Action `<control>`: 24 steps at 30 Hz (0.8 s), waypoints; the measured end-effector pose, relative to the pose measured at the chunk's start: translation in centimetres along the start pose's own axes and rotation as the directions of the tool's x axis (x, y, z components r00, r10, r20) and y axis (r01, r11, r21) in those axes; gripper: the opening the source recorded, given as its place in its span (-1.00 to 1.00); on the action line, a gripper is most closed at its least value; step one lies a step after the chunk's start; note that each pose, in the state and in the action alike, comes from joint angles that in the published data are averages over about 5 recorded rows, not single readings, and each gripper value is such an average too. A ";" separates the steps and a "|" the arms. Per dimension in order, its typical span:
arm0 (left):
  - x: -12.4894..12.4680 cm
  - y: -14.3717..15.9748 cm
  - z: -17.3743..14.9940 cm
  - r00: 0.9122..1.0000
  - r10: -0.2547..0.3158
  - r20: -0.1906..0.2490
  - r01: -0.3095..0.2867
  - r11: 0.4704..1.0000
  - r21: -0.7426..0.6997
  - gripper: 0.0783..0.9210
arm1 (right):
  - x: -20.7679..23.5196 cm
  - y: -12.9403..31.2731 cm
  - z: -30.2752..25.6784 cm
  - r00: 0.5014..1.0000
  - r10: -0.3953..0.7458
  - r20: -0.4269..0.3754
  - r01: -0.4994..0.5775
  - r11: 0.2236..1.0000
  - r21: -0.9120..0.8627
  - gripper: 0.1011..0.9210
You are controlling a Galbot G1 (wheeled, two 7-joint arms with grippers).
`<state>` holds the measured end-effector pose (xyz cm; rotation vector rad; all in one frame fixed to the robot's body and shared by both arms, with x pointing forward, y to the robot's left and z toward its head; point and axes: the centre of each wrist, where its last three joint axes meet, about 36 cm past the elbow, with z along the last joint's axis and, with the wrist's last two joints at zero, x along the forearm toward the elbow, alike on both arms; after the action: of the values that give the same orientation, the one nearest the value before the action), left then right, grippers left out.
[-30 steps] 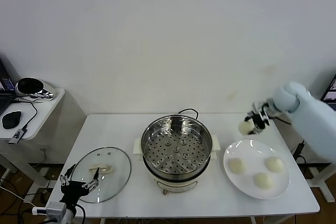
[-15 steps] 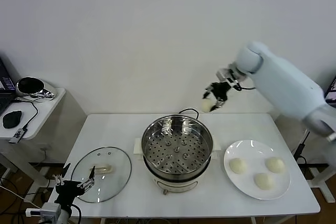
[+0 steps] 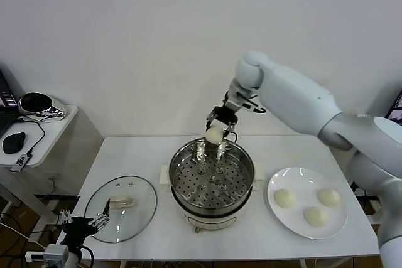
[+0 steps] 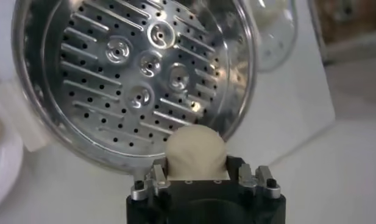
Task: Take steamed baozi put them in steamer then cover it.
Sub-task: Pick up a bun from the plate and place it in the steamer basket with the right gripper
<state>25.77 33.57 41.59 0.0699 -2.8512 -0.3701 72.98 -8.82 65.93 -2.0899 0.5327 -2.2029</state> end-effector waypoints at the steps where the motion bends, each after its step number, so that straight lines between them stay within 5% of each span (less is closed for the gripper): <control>1: 0.1 0.0 -0.1 1.000 -0.001 0.001 0.001 1.000 0.000 0.77 | -0.3 -0.3 -0.2 1.000 -0.007 0.002 0.007 1.000 0.017 0.18; 24: 0.4 -0.4 -0.7 1.000 0.002 0.018 -0.003 1.000 0.023 0.77 | -6.0 -2.6 -2.3 0.996 -0.083 0.023 0.079 0.984 0.159 0.18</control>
<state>25.55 32.98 42.19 0.0678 -2.8731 -0.3397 71.68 -4.19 60.91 -2.0938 0.2655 -2.1727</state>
